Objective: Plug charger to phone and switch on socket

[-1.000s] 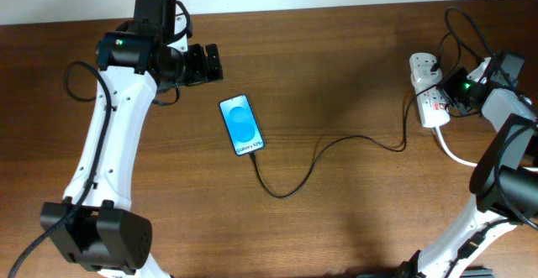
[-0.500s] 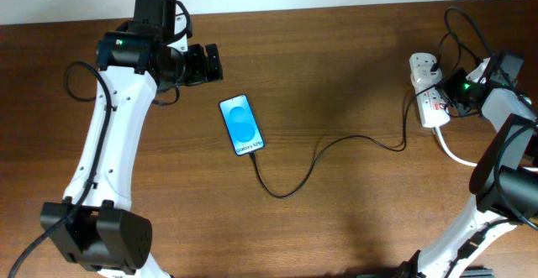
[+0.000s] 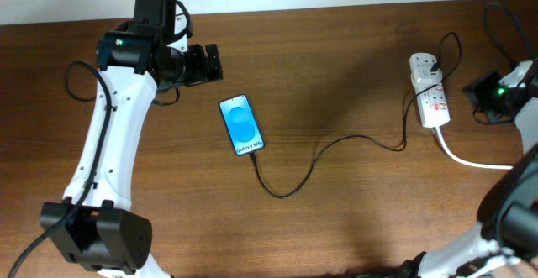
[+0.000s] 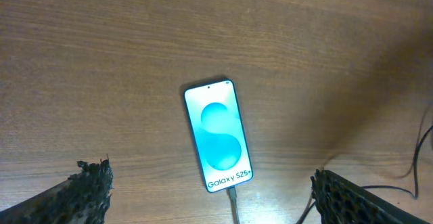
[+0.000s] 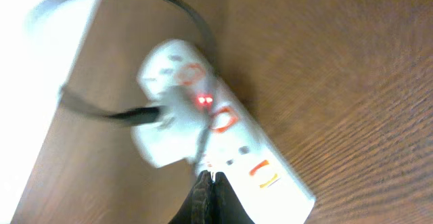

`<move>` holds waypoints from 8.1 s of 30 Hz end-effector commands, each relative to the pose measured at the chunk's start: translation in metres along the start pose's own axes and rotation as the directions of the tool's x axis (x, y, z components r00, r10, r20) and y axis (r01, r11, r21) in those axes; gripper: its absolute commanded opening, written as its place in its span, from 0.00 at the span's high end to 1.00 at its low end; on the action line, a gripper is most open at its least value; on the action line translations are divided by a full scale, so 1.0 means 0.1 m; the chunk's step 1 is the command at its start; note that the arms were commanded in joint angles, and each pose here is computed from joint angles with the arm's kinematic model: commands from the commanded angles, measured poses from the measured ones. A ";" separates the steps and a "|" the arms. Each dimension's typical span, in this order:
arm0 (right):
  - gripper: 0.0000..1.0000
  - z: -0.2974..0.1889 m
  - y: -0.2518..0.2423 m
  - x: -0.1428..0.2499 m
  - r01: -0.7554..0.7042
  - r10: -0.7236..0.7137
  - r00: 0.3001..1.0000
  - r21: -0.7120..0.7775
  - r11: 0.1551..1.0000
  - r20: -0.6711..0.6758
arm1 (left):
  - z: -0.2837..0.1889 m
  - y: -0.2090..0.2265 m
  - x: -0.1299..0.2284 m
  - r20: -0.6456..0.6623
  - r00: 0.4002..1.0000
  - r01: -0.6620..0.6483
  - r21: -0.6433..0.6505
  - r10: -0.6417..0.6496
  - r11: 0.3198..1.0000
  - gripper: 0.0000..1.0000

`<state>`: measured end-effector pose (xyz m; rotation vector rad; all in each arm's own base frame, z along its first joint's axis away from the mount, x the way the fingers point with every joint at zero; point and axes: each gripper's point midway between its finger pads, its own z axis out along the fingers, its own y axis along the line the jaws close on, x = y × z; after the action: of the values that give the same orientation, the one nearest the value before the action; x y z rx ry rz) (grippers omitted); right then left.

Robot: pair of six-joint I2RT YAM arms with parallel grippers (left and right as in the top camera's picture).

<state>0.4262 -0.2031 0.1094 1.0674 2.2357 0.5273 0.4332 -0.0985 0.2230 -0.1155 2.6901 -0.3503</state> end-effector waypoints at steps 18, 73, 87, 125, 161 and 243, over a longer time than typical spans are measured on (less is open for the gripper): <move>0.71 -1.54 1.93 1.49 0.716 -0.728 0.681 -0.279 0.640 0.077 | -0.05 0.01 -0.03 0.016 1.000 -0.005 -0.004 0.005 1.000 0.01; 0.01 -1.57 1.04 2.43 0.946 -0.729 0.192 0.073 0.315 0.657 | -0.05 0.01 -0.03 0.016 1.000 -0.005 -0.005 0.005 1.000 0.01; 0.01 -1.49 0.81 2.54 0.939 -0.700 0.163 0.109 0.327 0.696 | -0.05 0.01 -0.03 0.016 1.000 -0.005 -0.004 0.005 1.000 0.01; 0.01 -1.38 0.69 2.62 0.939 -0.699 0.163 0.109 0.327 0.696 | -0.05 0.01 -0.03 0.015 1.000 -0.005 -0.005 0.005 1.000 0.01; 0.01 -1.38 0.69 2.62 0.939 -0.699 0.163 0.109 0.327 0.696 | -1.25 0.43 0.76 0.756 0.648 -0.110 -0.025 0.091 0.994 0.01; 0.01 -1.38 0.69 2.62 0.939 -0.700 0.163 0.109 0.327 0.695 | -0.40 1.01 1.86 0.844 0.462 -0.175 -0.215 0.273 0.961 0.01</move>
<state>0.2429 0.0330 0.1637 -0.3444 1.5887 -0.0144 0.2454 -0.0191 0.1586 0.0323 1.6450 -0.0483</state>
